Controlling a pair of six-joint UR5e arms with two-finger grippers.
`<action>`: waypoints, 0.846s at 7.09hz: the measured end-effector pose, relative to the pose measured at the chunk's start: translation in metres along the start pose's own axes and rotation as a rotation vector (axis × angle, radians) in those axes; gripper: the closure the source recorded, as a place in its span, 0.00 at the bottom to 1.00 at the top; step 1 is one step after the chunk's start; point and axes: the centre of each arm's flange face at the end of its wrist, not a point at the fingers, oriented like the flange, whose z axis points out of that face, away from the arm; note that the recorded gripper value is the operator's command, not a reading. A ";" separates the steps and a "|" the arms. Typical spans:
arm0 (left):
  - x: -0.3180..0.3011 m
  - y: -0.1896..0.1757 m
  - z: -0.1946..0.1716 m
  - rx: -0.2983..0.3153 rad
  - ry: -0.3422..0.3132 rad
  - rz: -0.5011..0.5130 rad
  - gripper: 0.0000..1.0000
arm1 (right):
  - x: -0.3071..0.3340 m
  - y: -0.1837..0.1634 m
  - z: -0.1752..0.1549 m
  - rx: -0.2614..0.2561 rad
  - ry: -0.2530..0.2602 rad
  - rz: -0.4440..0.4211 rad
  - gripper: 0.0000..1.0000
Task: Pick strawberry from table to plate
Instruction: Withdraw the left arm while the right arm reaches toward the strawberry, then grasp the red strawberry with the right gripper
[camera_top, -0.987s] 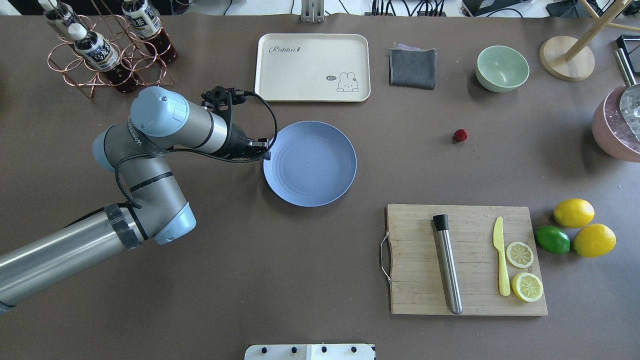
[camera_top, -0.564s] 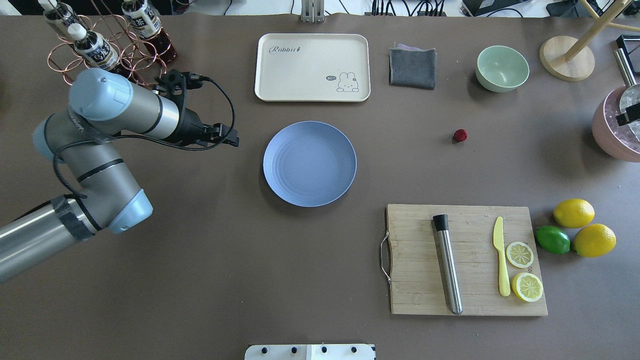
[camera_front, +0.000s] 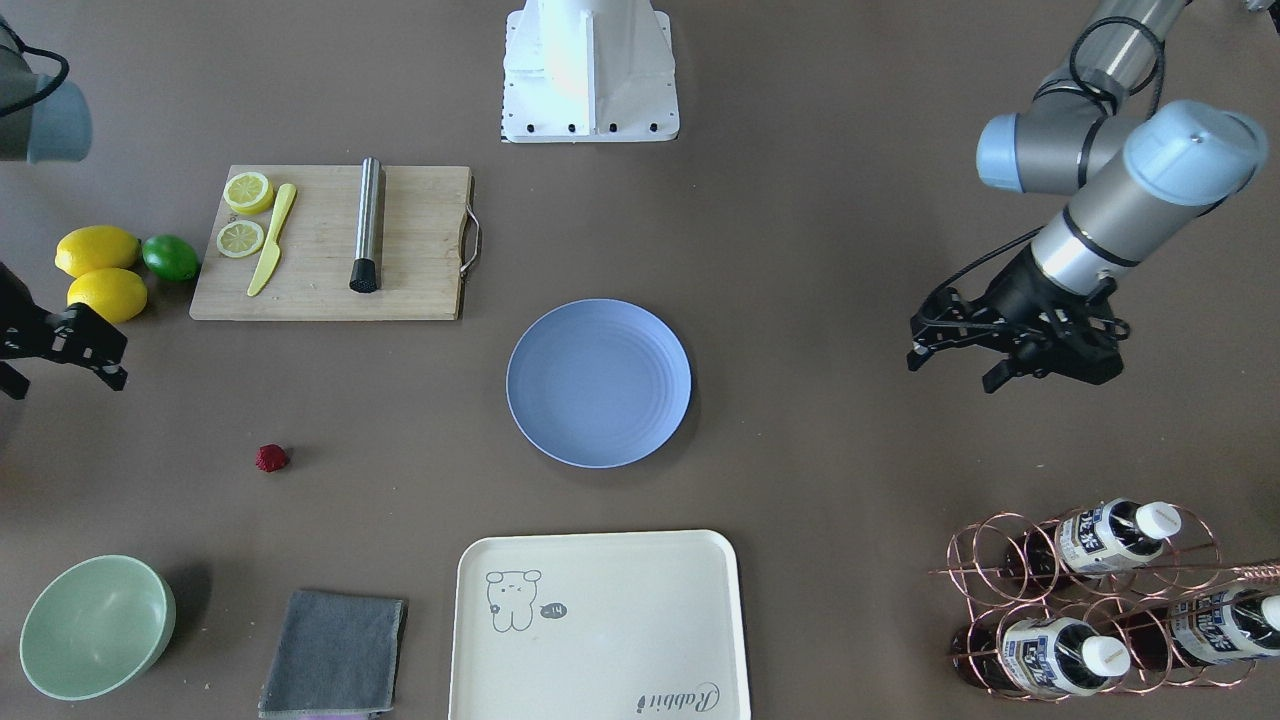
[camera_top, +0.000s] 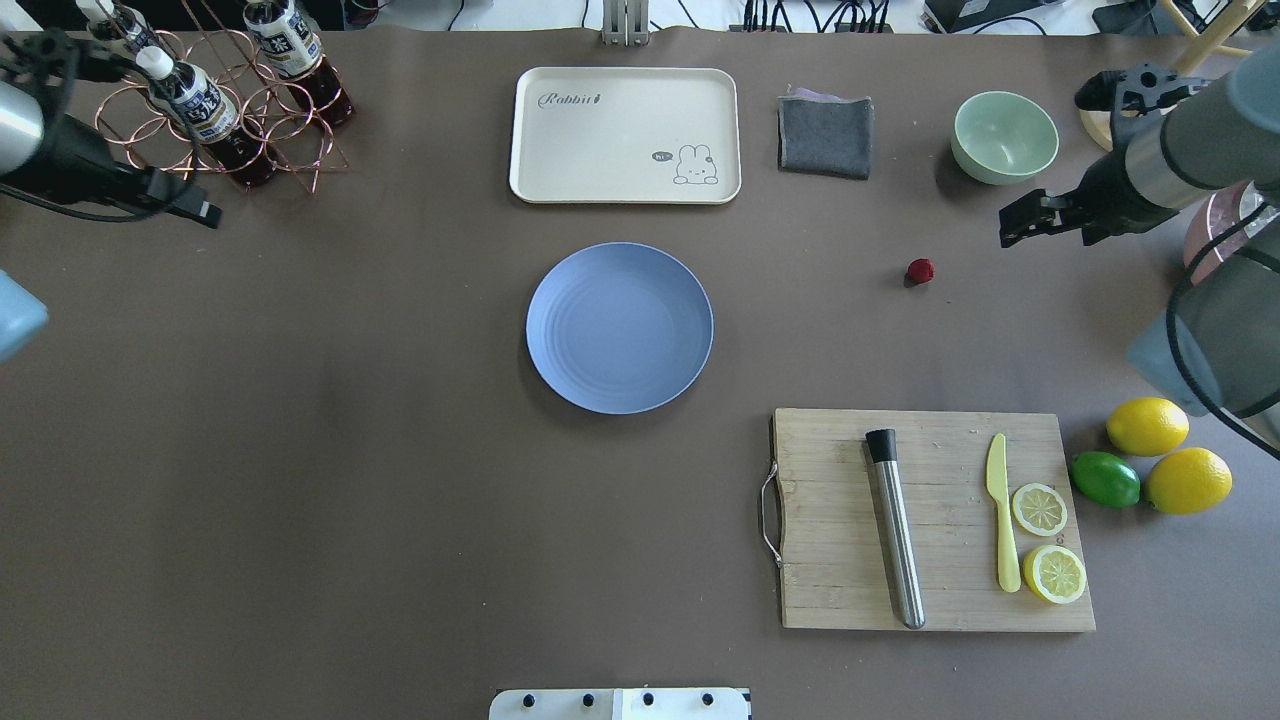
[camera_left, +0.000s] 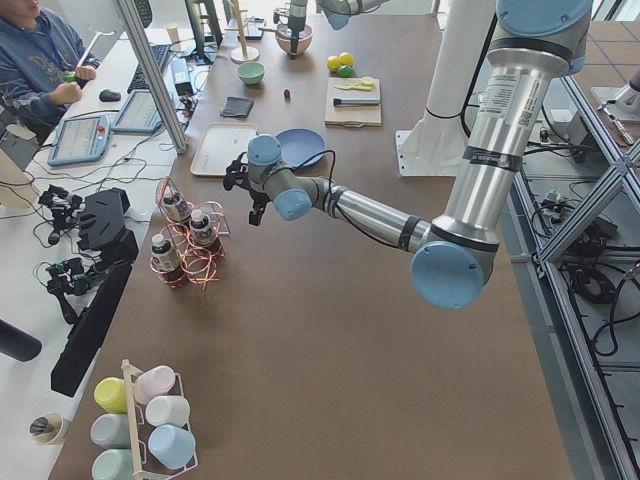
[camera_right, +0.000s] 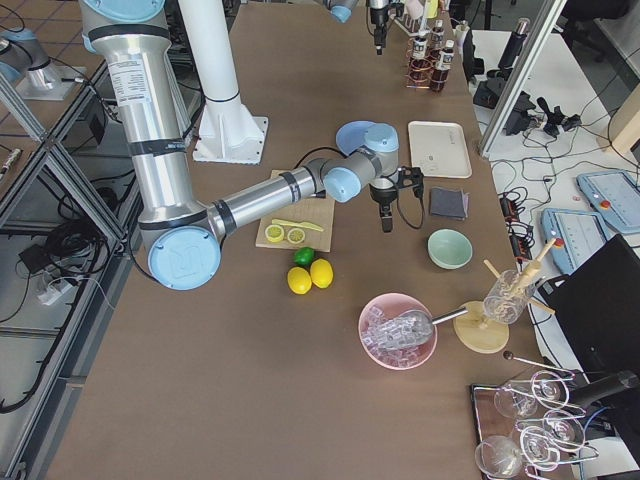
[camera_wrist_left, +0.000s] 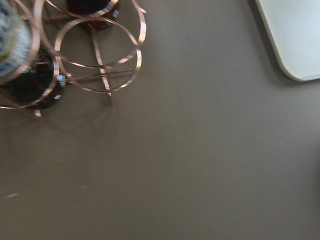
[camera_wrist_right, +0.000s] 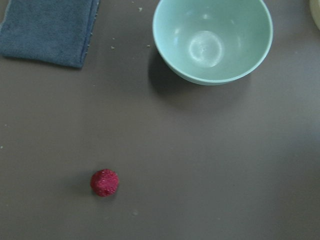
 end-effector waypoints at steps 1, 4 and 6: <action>-0.058 -0.004 -0.048 -0.020 -0.018 0.023 0.02 | -0.024 -0.002 0.015 -0.003 0.004 0.016 0.02; -0.185 0.037 -0.123 -0.113 -0.111 -0.053 0.02 | -0.061 -0.021 0.053 -0.023 0.028 0.025 0.02; -0.217 0.070 -0.125 -0.137 -0.167 -0.026 0.02 | -0.070 -0.031 0.083 -0.008 0.036 0.005 0.03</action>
